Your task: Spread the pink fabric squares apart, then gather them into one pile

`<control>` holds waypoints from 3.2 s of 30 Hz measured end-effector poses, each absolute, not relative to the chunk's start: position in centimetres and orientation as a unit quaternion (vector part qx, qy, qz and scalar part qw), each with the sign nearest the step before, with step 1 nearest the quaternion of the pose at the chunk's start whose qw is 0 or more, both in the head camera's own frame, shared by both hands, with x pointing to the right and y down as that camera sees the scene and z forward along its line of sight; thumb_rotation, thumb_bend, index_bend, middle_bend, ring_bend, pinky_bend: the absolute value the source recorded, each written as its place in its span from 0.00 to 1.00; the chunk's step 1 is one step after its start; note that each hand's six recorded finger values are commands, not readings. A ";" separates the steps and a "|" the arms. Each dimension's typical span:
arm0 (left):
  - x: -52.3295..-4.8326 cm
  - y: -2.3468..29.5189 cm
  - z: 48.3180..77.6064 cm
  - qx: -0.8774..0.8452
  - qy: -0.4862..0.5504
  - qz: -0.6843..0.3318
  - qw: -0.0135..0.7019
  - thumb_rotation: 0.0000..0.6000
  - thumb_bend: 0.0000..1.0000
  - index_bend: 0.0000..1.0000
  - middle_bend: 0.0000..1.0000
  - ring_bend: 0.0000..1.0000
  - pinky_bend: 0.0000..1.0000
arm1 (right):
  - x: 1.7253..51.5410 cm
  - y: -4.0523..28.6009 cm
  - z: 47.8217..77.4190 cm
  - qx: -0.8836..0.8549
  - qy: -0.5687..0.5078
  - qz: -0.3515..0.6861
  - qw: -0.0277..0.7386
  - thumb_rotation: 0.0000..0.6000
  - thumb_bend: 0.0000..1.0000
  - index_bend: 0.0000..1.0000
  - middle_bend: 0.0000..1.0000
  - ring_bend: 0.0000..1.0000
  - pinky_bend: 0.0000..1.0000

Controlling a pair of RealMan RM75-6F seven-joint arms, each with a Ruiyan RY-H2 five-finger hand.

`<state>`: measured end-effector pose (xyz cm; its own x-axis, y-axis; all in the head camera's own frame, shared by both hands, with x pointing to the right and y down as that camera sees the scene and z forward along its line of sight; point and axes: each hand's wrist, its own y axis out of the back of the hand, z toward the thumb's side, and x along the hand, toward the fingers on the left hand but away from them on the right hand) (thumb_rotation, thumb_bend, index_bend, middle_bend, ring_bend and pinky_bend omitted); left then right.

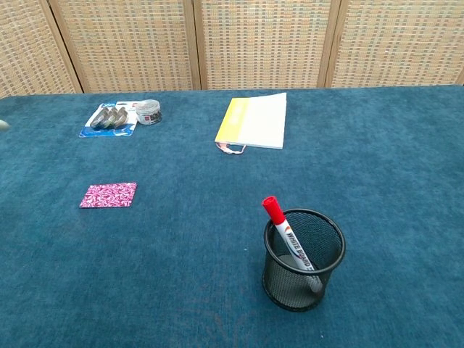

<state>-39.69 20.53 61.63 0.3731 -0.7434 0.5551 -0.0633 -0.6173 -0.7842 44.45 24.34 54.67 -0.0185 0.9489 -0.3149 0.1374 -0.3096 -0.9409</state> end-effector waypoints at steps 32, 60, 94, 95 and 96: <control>-30.2 18.0 73.3 -0.829 0.167 -0.500 0.187 1.00 1.00 0.00 0.00 0.00 0.00 | 44.9 24.3 54.8 -0.603 -0.466 0.549 0.342 1.00 0.18 0.00 0.00 0.00 0.00; -31.4 24.0 71.1 -0.841 0.098 -0.495 0.196 1.00 1.00 0.00 0.00 0.00 0.00 | 44.9 24.3 54.8 -0.603 -0.466 0.551 0.341 1.00 0.18 0.00 0.00 0.00 0.00; -30.1 26.0 67.0 -0.857 0.076 -0.467 0.206 1.00 1.00 0.00 0.00 0.00 0.00 | 44.9 24.3 54.8 -0.603 -0.465 0.552 0.339 1.00 0.18 0.00 0.00 0.00 0.00; -30.1 25.6 66.8 -0.856 0.086 -0.465 0.208 1.00 1.00 0.00 0.00 0.00 0.00 | 44.9 24.3 54.8 -0.604 -0.465 0.552 0.339 1.00 0.18 0.00 0.00 0.00 0.00; -30.1 25.1 66.7 -0.856 0.095 -0.464 0.209 1.00 1.00 0.00 0.00 0.00 0.00 | 44.9 24.3 54.8 -0.604 -0.465 0.552 0.339 1.00 0.18 0.00 0.00 0.00 0.00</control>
<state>-30.12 25.12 66.74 0.5516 -0.3565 0.7541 0.0321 -0.8943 -0.4463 44.90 24.28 54.81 -0.0417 0.9355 -0.3508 0.1876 -0.3375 -0.9224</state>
